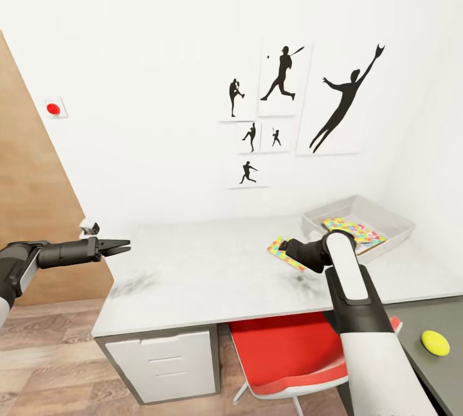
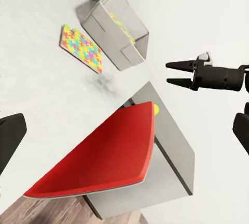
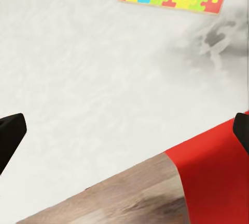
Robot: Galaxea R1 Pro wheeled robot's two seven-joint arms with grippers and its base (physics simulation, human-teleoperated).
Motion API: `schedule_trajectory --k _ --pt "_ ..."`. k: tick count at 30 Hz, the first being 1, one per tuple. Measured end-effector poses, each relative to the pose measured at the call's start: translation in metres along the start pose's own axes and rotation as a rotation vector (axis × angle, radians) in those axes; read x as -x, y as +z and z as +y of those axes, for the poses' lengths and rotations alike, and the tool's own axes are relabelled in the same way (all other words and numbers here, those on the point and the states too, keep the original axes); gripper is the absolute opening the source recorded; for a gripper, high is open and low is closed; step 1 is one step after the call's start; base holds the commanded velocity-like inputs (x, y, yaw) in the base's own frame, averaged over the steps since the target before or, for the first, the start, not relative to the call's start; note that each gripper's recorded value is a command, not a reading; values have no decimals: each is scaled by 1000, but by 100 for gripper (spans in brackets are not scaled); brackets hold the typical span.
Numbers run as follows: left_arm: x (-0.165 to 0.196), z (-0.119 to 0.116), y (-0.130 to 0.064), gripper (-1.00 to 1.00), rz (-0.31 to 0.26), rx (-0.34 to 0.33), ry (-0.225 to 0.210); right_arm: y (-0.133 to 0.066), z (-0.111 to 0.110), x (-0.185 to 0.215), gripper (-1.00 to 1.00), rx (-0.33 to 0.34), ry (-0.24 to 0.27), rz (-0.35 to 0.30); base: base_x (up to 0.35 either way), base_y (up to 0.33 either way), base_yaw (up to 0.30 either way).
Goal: Put all the toys in the child's room - the three board games (two on the bed and one on the table), the two jigsaw puzzles on the table, and the tennis ball on the table - inside the toy box on the table in the child's room.
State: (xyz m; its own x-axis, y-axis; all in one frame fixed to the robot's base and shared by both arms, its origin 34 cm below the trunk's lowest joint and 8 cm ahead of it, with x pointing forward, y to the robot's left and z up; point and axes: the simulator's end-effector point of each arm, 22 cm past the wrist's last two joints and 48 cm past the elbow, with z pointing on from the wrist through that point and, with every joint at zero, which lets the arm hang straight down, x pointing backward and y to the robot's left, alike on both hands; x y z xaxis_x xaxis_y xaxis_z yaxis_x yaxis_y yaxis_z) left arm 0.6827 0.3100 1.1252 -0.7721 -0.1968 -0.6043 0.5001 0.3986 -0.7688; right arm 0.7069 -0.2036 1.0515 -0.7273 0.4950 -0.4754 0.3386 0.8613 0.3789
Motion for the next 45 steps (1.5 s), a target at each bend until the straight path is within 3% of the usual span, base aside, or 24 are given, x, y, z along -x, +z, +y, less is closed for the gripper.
schedule_trajectory --k 10,30,45 --pt "2 2 -6 100 -5 10 2 1 0 5 100 -13 50 -35 2 125 0" --pt "2 2 -8 100 -7 12 2 2 -2 7 100 -18 58 -39 0 59 -4" --pt "0 8 -7 100 -3 17 -7 7 -5 5 100 -26 59 -31 0 101 -214"
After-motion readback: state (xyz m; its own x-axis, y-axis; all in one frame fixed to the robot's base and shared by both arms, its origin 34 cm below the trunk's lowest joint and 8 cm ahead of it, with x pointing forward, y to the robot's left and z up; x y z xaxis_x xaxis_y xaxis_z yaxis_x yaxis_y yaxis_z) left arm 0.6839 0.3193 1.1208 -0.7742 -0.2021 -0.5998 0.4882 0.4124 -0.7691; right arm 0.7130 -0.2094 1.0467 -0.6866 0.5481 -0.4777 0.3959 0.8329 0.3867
